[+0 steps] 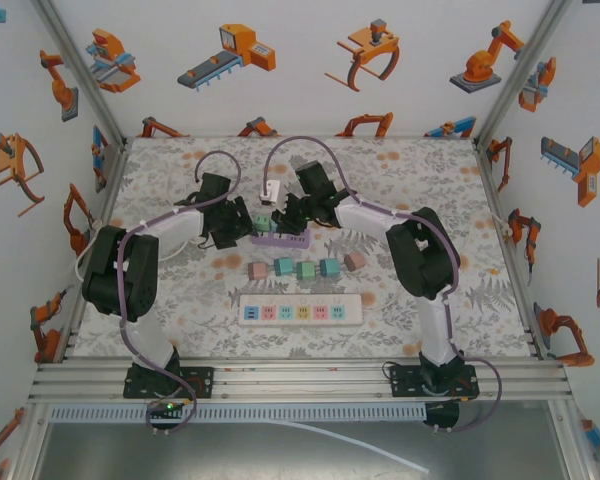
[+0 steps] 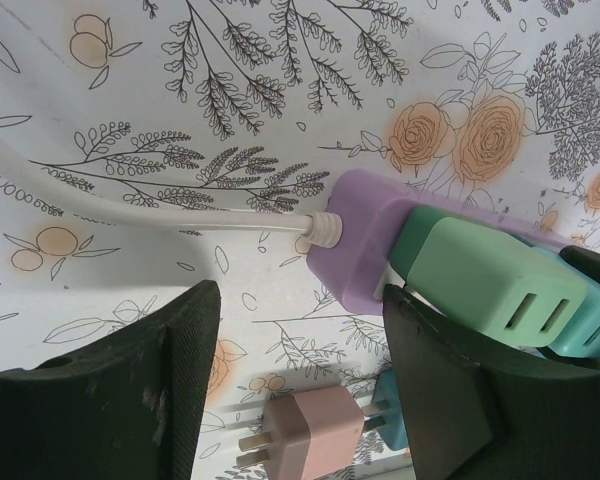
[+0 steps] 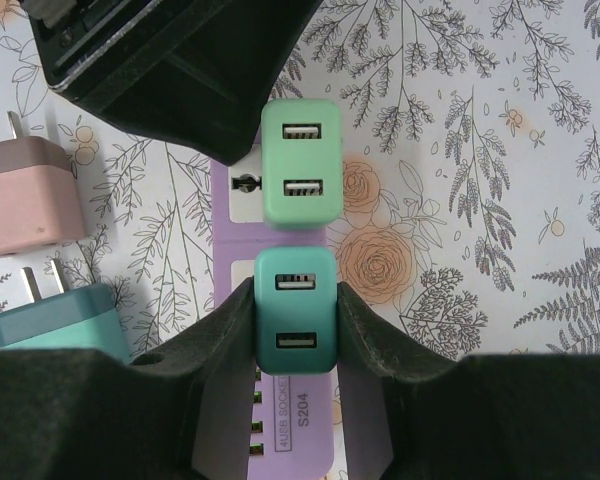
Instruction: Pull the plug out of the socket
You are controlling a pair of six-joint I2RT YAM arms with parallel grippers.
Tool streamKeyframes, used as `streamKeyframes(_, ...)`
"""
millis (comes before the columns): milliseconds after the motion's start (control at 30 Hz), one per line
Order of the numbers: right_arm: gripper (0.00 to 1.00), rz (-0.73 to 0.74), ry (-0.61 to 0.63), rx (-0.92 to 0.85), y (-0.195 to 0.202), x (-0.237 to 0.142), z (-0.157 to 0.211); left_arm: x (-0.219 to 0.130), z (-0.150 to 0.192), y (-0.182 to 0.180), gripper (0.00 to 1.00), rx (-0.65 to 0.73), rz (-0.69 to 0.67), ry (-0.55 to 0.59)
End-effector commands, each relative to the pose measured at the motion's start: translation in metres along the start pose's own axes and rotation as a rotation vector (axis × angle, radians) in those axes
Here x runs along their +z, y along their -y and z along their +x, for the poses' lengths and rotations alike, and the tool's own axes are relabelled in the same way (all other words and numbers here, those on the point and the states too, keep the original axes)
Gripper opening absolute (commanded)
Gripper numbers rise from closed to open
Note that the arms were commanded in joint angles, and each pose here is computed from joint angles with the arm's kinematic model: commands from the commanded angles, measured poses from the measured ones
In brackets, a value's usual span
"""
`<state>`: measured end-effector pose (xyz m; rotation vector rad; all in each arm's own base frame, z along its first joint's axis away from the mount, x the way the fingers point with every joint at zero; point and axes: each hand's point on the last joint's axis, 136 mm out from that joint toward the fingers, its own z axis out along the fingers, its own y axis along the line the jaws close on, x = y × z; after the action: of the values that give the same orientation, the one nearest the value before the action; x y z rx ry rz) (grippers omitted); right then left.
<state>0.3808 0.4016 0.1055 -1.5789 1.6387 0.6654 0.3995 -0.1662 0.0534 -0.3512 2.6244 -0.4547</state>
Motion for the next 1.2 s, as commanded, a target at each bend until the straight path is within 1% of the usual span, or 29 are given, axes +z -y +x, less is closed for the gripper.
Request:
streamKeyframes(0,0.23,-0.013,0.112,-0.044,-0.002,-0.01,-0.037,0.008,0.019,-0.026,0.62,-0.002,-0.122,-0.049)
streamKeyframes(200,0.22,-0.027,0.118,-0.042,-0.004,-0.011,-0.037,0.006,0.021,-0.029,0.62,-0.008,-0.134,-0.049)
streamKeyframes(567,0.22,0.017,0.176,-0.078,-0.002,-0.024,-0.051,0.001,0.019,-0.024,0.62,-0.017,-0.116,-0.043)
streamKeyframes(700,0.22,0.037,0.194,-0.072,0.0,-0.028,-0.051,-0.006,0.013,-0.019,0.62,-0.013,-0.107,-0.029)
streamKeyframes(800,0.22,0.05,0.198,-0.076,-0.001,-0.034,-0.053,-0.018,0.004,-0.012,0.62,-0.008,-0.086,0.005)
streamKeyframes(900,0.22,0.067,0.209,-0.086,-0.003,-0.044,-0.059,-0.034,-0.007,0.0,0.62,-0.003,-0.044,0.043)
streamKeyframes(967,0.22,0.089,0.226,-0.071,-0.003,-0.054,-0.066,-0.046,-0.015,0.013,0.62,0.011,0.01,0.07)
streamKeyframes(1167,0.22,0.177,0.384,0.137,0.003,-0.102,-0.097,-0.093,-0.031,0.048,0.62,0.067,0.198,0.18)
